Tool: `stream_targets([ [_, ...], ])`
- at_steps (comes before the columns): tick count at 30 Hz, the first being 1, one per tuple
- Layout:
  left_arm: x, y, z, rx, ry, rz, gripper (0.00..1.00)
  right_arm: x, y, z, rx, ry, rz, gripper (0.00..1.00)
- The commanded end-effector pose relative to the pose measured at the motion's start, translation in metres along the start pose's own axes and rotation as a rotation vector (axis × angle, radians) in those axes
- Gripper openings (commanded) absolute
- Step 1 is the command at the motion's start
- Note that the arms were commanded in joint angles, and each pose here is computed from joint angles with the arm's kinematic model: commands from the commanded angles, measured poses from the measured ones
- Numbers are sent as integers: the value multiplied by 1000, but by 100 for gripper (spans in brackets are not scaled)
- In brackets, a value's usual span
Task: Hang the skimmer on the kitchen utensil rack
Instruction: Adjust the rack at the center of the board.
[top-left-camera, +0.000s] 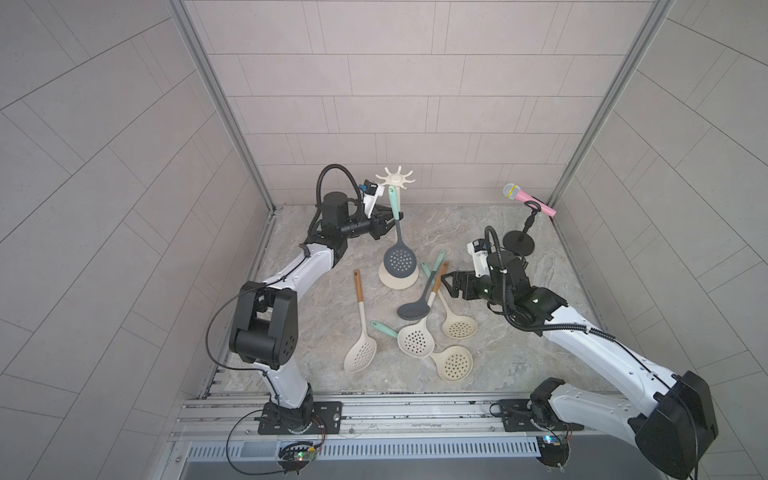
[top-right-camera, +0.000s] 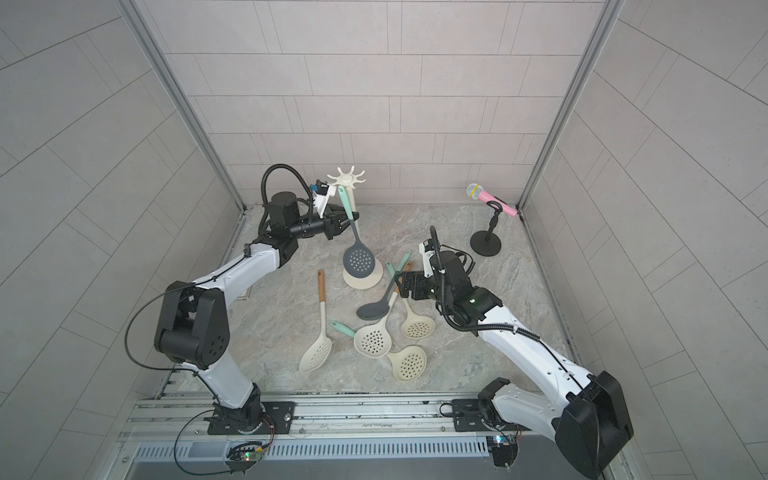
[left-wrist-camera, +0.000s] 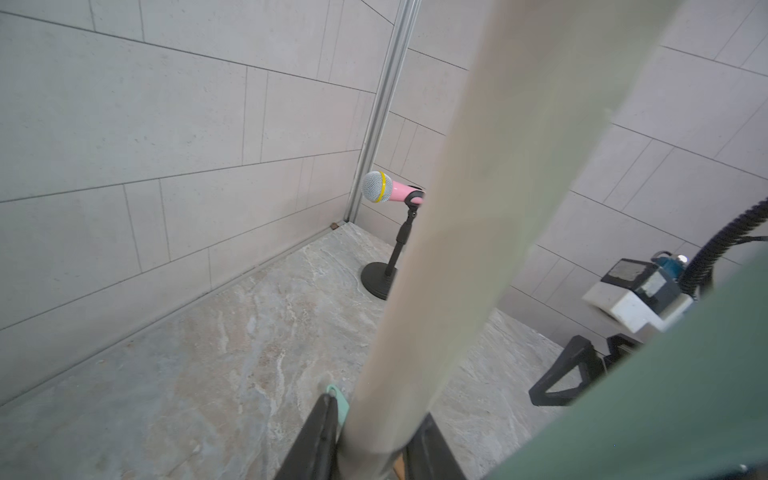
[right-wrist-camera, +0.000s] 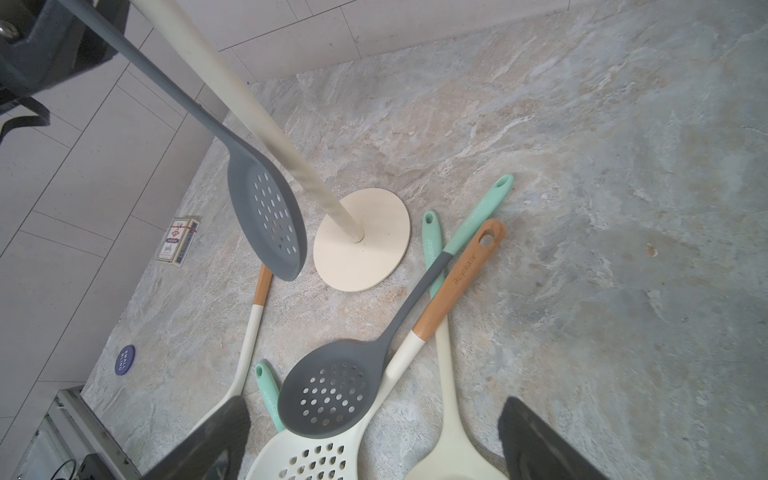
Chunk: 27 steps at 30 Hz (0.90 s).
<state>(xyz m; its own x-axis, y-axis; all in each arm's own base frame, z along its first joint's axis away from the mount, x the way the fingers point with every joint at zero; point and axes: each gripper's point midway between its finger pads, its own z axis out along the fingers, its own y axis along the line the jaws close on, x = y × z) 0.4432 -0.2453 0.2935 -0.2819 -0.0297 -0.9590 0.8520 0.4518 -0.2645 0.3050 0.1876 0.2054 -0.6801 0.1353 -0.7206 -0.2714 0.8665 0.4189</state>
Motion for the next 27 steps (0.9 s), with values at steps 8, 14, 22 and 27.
stream_targets([
  [8,6,12,-11,-188,26,43,7,-4,0,4,-4,-18,5,95],
  [14,-13,28,-14,-325,27,96,0,-10,-3,0,29,-21,-23,96],
  [22,-25,43,-17,-456,9,125,0,-5,-1,9,14,0,0,95],
  [27,-19,46,-16,-514,13,167,0,-5,-2,10,15,0,1,95],
])
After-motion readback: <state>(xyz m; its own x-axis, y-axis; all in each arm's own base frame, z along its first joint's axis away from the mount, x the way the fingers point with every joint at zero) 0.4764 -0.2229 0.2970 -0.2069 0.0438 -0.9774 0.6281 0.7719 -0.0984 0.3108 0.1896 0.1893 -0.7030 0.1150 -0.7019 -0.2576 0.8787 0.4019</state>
